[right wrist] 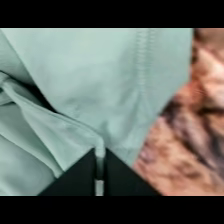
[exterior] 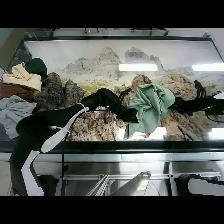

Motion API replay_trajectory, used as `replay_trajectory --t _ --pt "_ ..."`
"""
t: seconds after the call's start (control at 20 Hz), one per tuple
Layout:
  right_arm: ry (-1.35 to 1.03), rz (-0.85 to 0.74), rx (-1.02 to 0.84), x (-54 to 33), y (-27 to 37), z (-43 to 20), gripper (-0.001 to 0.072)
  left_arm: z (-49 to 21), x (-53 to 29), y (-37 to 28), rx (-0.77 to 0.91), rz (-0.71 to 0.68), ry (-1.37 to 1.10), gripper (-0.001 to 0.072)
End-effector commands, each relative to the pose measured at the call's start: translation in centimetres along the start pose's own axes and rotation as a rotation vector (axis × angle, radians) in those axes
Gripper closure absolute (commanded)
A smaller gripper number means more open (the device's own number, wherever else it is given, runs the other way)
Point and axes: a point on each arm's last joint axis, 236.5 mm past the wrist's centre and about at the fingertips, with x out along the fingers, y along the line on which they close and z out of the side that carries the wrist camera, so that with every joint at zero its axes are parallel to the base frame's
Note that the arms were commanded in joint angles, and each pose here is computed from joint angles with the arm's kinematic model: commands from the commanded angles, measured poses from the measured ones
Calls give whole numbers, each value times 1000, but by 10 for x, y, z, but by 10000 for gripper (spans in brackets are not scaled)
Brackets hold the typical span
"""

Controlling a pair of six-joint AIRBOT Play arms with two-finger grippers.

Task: Fold the shirts.

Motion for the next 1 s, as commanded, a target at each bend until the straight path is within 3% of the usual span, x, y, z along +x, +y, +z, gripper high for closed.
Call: replay_trajectory --t 0.0,0.15,0.3,0.45,0.65,0.8,0.95 --pt "-16 281 -74 -3 58 5 685 6 -15 -16 19 -57 60 711" --pt "-163 511 -222 -91 126 32 686 11 -96 -70 147 -119 50 711" --pt "-557 630 -441 -250 201 59 685 -7 -203 -143 319 -123 -31 710" --pt "-967 557 -694 -394 276 26 685 -41 -311 -230 562 -42 -272 693" --pt "-1085 682 -952 -458 365 -46 685 -110 -417 -315 814 128 -605 690" --pt "-1129 768 -1015 -480 391 -75 685 -151 -465 -323 829 299 -773 689" --pt "-1081 635 -1056 -457 387 -79 684 -169 -496 -283 676 456 -879 687"
